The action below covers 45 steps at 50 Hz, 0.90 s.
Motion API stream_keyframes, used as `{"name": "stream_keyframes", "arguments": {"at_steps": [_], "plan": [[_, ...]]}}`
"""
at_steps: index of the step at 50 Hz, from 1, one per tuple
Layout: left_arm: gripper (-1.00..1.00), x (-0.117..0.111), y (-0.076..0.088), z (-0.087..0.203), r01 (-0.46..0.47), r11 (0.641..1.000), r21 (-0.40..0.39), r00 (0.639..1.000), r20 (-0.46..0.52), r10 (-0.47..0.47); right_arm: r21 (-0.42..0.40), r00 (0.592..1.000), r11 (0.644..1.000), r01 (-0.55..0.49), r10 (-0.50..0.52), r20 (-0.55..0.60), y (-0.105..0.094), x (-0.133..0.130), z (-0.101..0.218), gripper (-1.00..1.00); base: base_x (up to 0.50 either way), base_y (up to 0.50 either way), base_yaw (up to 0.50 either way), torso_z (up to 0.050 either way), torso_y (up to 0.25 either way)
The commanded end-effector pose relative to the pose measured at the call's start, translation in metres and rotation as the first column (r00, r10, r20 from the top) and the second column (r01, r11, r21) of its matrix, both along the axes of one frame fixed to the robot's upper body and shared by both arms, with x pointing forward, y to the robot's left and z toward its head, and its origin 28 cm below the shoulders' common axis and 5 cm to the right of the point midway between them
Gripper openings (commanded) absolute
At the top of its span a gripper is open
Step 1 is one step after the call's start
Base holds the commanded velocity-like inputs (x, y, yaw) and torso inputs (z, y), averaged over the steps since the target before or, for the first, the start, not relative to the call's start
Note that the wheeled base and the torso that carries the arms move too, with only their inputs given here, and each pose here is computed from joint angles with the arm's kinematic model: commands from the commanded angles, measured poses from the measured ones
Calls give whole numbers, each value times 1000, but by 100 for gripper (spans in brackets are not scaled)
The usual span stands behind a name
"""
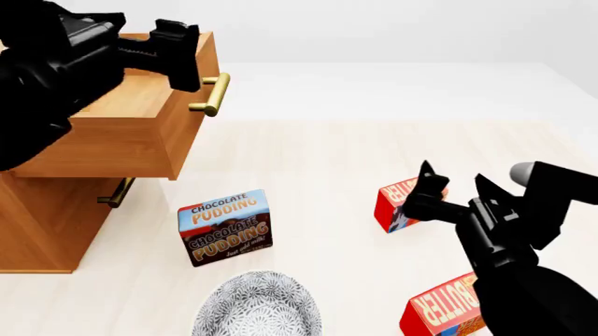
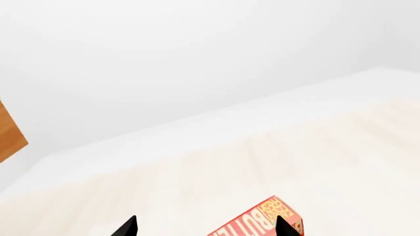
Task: Put the butter at the front in the top drawer of the cabinet and close it.
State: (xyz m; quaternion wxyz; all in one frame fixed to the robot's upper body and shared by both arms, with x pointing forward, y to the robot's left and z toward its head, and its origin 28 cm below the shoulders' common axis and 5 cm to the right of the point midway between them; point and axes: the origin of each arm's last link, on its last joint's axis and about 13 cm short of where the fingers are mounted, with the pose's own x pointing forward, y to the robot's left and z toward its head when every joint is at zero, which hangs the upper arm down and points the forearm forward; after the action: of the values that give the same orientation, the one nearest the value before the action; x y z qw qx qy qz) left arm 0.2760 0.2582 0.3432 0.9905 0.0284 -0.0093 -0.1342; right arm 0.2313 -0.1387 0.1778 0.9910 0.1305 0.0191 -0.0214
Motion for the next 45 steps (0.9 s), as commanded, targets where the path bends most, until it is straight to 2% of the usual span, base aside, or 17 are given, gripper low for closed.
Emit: {"name": "stream_keyframes", "arguments": {"at_steps": [1, 4, 13, 16, 20, 27, 31, 37, 42, 45], "plan": [[100, -54, -4, -45, -39, 986, -161, 965, 252, 79, -24, 999, 999, 36, -36, 4, -2, 1, 3, 100, 0, 0, 0, 0, 0], [100, -63, -7, -57, -31, 981, -192, 936, 338, 96, -29, 999, 999, 41, -41, 2, -2, 1, 4, 100, 0, 0, 0, 0, 0], [100, -96, -18, -90, -32, 978, -205, 862, 490, 130, -37, 998, 997, 61, -61, -13, -1, 7, 4, 100, 0, 0, 0, 0, 0], [100, -105, -21, -107, -15, 973, -231, 842, 522, 137, -35, 997, 997, 73, -74, -26, 0, 11, 7, 100, 0, 0, 0, 0, 0], [100, -109, -25, -129, -36, 972, -232, 823, 545, 160, -28, 994, 995, 96, -98, -57, 3, 20, 18, 100, 0, 0, 0, 0, 0], [100, -108, -26, -150, -60, 972, -229, 819, 546, 179, 22, 983, 994, 109, -105, -149, 10, 39, 42, 100, 0, 0, 0, 0, 0], [100, -105, -25, -154, -76, 971, -225, 817, 544, 190, 37, 979, 992, 118, -110, -173, 17, 49, 57, 100, 0, 0, 0, 0, 0], [100, -104, -24, -155, -88, 971, -223, 802, 563, 202, 110, 965, 985, 135, -105, -240, 25, 73, 67, 100, 0, 0, 0, 0, 0], [100, -101, -23, -157, -102, 971, -217, 796, 568, 210, 195, 943, 959, 207, -142, -302, 30, 91, 73, 100, 0, 0, 0, 0, 0], [100, -100, -22, -157, -106, 971, -216, 795, 568, 214, 244, 915, 925, 290, -194, -353, 35, 99, 79, 100, 0, 0, 0, 0, 0]]}}
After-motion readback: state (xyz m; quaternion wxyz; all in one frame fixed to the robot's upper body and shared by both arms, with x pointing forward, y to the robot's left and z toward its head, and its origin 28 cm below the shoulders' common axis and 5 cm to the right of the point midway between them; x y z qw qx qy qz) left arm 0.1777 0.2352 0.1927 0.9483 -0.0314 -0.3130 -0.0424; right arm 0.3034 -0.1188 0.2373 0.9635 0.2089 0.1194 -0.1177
